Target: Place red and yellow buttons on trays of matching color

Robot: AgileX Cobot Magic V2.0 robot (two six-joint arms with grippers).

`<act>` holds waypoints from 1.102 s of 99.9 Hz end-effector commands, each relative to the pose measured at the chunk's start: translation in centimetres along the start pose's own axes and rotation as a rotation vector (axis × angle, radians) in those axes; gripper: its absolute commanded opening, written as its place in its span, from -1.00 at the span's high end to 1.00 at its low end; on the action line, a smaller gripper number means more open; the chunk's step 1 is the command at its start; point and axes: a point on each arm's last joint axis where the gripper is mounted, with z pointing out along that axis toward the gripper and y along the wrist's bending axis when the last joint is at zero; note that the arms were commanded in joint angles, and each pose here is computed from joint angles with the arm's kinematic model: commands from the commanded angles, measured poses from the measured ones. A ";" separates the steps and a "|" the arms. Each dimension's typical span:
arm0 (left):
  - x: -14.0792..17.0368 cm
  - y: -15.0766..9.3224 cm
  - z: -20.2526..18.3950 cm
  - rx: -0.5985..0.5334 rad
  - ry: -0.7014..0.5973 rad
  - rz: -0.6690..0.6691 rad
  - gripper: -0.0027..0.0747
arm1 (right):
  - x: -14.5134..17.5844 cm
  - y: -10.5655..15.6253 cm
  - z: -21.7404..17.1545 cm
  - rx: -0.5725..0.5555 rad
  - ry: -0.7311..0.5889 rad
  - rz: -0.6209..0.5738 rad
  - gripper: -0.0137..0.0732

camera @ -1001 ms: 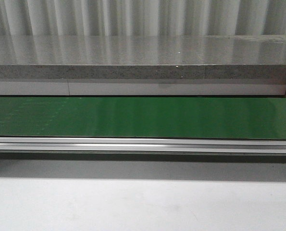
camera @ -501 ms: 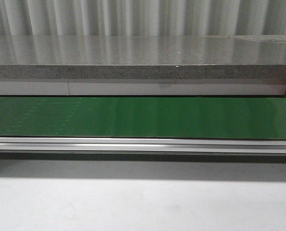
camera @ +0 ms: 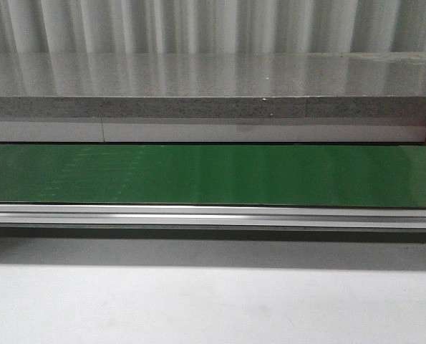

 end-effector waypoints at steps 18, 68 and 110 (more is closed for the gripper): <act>3.5 0.1 -3.2 0.006 -0.212 0.067 0.98 | -1.4 0.1 -0.2 -0.008 -0.109 -0.007 0.82; 9.6 -0.1 -3.0 0.095 -0.145 0.024 0.98 | -1.4 0.1 -0.2 -0.008 -0.108 -0.007 0.82; 9.4 -0.2 -3.0 0.098 -0.168 0.023 0.98 | -1.4 0.1 -0.2 -0.008 -0.108 -0.007 0.82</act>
